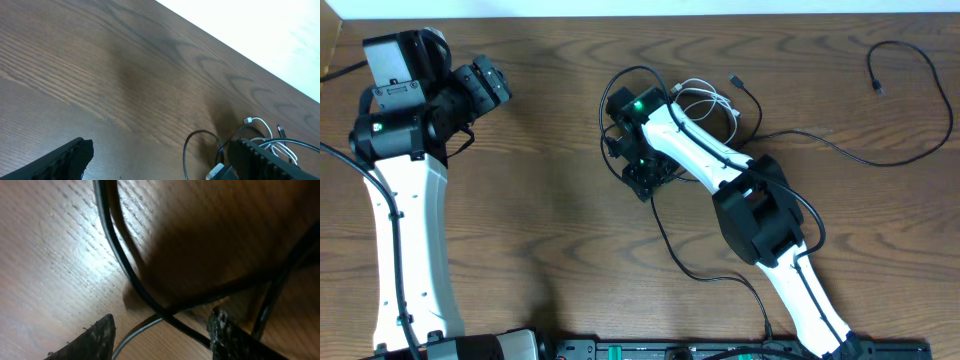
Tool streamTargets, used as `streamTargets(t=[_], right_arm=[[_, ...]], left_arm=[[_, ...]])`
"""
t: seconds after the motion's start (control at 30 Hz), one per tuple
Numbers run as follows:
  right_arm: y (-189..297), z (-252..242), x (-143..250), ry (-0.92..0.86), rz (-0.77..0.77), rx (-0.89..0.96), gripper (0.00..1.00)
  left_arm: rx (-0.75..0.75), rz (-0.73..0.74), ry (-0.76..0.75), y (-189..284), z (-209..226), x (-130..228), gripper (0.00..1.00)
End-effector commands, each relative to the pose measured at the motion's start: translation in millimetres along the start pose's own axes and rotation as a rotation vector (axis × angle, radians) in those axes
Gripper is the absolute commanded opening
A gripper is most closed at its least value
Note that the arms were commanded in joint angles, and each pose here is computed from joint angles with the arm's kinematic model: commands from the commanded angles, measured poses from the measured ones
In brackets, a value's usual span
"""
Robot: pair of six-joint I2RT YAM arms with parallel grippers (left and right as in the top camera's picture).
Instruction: Untangle cables
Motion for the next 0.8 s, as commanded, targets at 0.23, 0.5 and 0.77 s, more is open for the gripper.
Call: streamTargets(t=[0.23, 0.5, 0.77], right_arm=[[-23.7, -0.3, 6.4, -0.053, 0.061, 0.005, 0.49], [-26.1, 11.6, 5.6, -0.005, 0.07, 0.061, 0.09], [-13.9, 22.0, 3.3, 0.026, 0.041, 0.095, 0.01]], left_arm=[[-0.022, 0.003, -0.012, -3.4, 4.1, -0.5, 0.92], [-0.022, 0.003, -0.012, -3.4, 4.1, -0.5, 0.92], [-0.022, 0.003, -0.012, -3.4, 4.1, -0.5, 0.92]])
Point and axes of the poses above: each gripper's point midway between its finger pads, its own y axis back along the fingers, its own z axis along the line the jaws close on, x = y × z, the point moved 7 cm from there along y, back along the fingers, and after that the axes turned 2 degrees about -y, right-handed, at the moved point
